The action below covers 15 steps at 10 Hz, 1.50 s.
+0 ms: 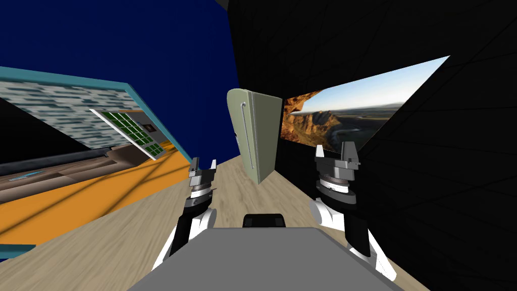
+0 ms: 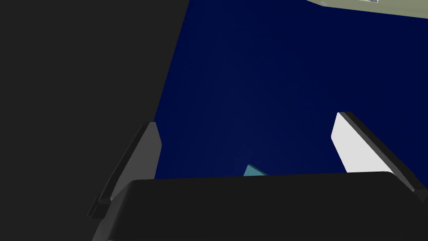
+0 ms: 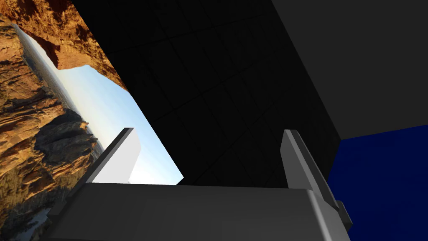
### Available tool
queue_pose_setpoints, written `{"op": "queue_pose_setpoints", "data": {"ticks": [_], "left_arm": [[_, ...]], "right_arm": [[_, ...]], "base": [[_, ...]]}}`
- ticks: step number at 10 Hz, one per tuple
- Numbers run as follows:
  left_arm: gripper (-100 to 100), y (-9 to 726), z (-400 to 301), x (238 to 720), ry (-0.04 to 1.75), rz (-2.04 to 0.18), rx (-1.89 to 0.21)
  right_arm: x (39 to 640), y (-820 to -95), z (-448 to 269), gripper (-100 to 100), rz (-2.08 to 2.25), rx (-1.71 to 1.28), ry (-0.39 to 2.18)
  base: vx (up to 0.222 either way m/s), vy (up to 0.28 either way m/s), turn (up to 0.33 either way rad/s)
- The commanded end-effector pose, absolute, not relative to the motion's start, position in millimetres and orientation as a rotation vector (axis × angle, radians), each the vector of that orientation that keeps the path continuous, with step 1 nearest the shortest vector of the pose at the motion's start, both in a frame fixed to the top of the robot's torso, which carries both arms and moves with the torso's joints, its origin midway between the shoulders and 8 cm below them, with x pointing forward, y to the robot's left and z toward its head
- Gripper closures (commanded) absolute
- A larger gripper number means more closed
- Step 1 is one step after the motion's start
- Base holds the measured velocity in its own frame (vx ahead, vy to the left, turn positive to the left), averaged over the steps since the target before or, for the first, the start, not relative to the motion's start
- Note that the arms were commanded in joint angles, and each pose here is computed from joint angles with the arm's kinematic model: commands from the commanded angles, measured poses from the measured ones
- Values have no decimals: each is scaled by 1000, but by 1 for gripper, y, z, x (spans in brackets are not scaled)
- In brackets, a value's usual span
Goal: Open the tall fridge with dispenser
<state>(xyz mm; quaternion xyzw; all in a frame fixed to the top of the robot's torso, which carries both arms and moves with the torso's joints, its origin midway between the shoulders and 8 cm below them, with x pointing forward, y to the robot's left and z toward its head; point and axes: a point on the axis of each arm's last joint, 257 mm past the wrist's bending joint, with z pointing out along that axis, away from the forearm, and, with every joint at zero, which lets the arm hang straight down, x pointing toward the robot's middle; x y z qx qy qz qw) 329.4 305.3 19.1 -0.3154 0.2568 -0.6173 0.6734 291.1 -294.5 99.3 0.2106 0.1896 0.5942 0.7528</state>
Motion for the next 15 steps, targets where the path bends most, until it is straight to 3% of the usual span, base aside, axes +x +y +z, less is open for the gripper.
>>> {"op": "queue_pose_setpoints", "data": {"ticks": [1, 9, 10, 15], "left_arm": [[0, 305, 19, 329, 578, -1389, -710], [0, 305, 19, 329, 578, -1390, -710], [-100, 303, 16, 333, 614, -1395, -697], [-100, 309, -15, 354, 691, -1413, -744]], "right_arm": [[291, -295, 99, 0, 1297, 460, 414], [291, -295, 99, 0, 1297, 459, 414], [291, -295, 99, 0, 1297, 459, 414], [291, -295, 99, 0, 1297, 460, 414]], "base": [[0, 0, 0], [0, 0, 0], [39, -18, 8], [153, -77, 19]]}}
